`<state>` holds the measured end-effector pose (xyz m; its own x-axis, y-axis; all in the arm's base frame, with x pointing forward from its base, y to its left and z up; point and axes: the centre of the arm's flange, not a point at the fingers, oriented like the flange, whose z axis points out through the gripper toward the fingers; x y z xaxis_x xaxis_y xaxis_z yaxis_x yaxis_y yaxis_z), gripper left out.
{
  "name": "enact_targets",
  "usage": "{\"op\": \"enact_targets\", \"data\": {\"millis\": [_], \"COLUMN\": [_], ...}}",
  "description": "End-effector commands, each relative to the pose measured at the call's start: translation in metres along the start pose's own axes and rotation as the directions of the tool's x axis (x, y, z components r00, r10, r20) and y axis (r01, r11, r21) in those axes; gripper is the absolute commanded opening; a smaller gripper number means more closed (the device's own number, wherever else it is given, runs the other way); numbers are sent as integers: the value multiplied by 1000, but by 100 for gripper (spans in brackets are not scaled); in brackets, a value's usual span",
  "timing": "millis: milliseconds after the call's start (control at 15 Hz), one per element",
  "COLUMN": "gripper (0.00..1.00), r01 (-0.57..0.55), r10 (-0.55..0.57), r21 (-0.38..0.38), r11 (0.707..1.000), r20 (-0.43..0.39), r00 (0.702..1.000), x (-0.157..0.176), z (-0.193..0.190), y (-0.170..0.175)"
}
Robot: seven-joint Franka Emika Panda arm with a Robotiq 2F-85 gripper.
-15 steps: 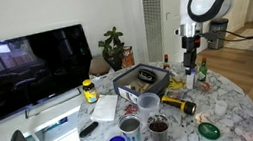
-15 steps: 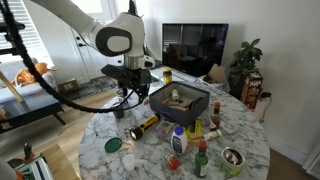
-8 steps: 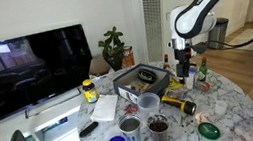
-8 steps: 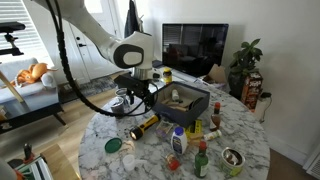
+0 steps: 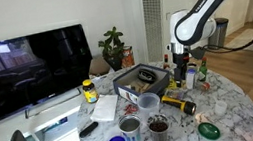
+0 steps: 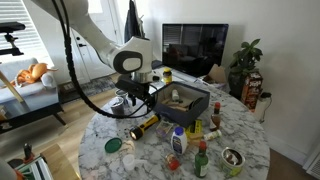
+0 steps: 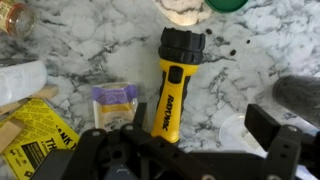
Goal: Turn off the torch light
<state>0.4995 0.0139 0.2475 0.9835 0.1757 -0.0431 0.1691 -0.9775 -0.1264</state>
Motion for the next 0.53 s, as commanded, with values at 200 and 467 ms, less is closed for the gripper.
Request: {"op": "enact_targets", "data": {"millis": [200, 467], "gripper": [70, 39], "r01": [12, -3], "r10": [-15, 0], "r21": [-33, -33], "r11": [999, 999], "r20": [-84, -104], "r00": [996, 995], "x": [-21, -36], "z": [48, 62], "y": [-2, -2]}}
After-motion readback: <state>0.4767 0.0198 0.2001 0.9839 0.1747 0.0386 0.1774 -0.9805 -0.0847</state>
